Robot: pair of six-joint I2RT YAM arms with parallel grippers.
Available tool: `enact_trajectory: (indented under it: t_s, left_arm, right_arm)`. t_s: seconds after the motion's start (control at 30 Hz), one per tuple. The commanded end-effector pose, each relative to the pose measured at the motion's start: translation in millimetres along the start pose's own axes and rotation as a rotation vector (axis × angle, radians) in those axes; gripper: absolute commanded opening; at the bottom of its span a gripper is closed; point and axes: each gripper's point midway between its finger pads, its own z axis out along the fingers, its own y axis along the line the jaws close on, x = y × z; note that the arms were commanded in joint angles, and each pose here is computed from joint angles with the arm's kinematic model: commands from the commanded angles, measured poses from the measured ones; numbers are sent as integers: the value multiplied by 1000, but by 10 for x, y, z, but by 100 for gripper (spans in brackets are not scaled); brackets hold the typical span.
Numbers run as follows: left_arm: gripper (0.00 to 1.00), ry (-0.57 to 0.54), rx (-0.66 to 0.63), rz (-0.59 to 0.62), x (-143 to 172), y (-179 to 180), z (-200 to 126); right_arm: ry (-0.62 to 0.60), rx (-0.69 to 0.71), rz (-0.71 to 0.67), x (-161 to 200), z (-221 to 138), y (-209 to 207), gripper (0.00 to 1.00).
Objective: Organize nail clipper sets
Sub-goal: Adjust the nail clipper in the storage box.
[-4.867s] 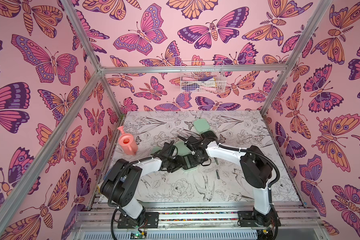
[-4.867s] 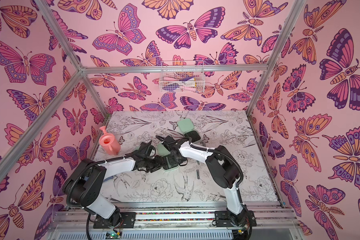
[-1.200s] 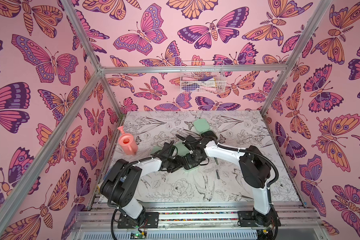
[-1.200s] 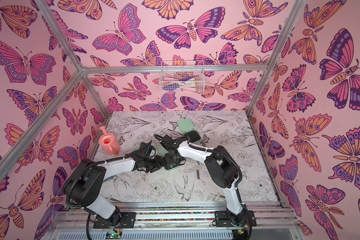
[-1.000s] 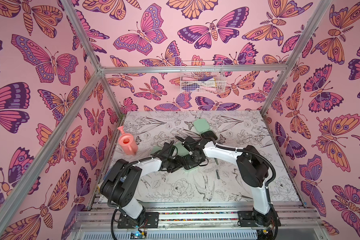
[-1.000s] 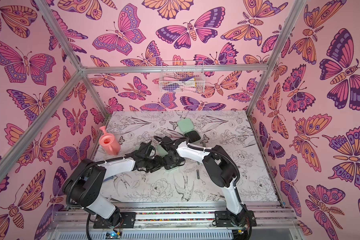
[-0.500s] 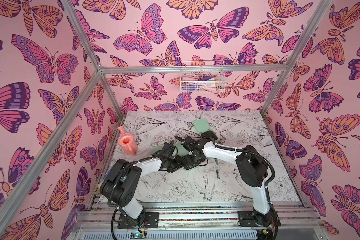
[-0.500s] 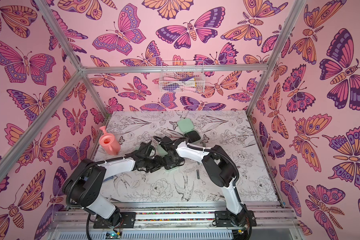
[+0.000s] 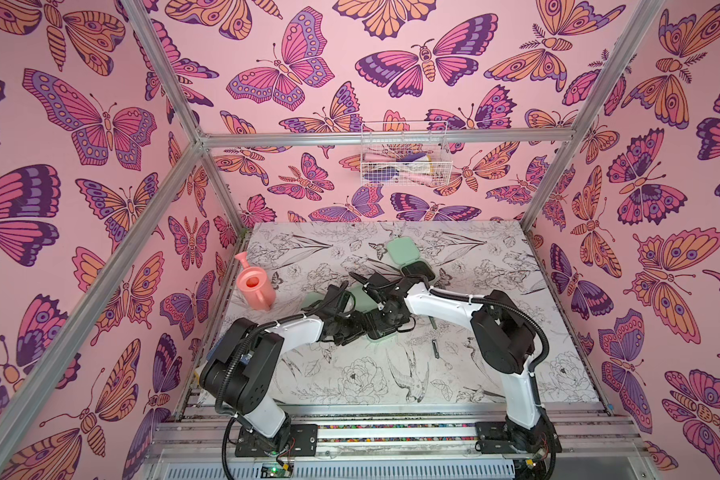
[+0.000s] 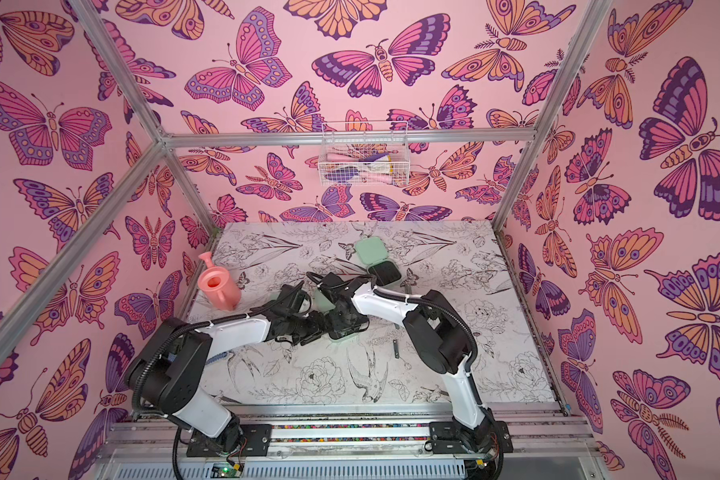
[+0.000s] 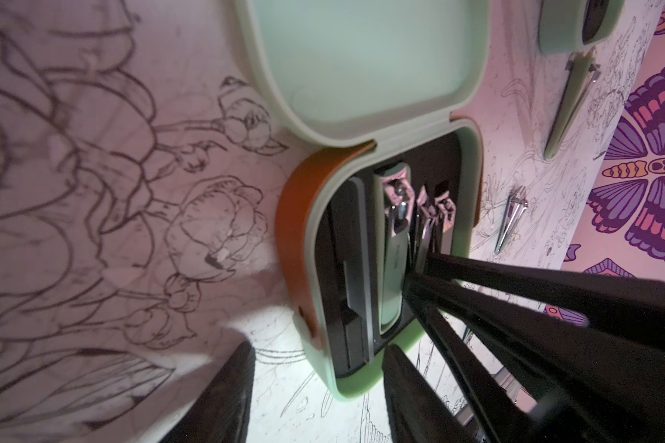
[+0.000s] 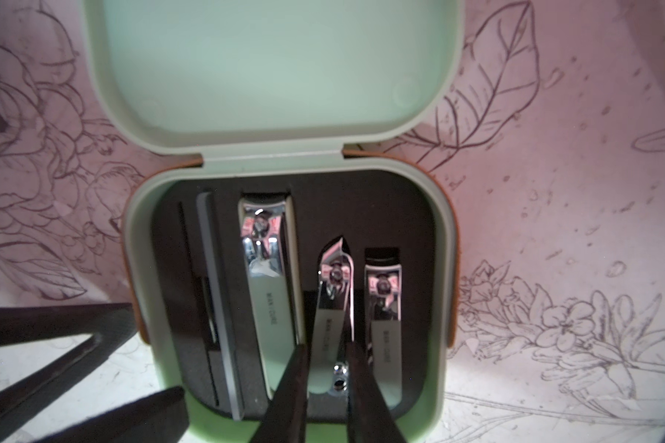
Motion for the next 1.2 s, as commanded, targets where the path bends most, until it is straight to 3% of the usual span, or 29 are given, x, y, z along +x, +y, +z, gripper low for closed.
enact_trajectory:
  t_s: [0.0, 0.43, 0.8, 1.0, 1.17]
  left_arm:
    - [56, 34, -62, -31, 108, 219, 29]
    - [56, 33, -61, -32, 108, 218, 25]
    - [57, 14, -69, -11, 19, 187, -68]
    - [61, -59, -85, 20, -221, 149, -290]
    - [62, -149, -109, 41, -671, 94, -552]
  right_arm:
    - [27, 51, -4, 85, 54, -72, 17]
    - [41, 68, -16, 121, 94, -106, 13]
    - [-67, 6, -20, -181, -300, 47, 26]
    - [-137, -32, -13, -310, -612, 96, 30]
    - [-158, 9, 19, -213, -772, -91, 27]
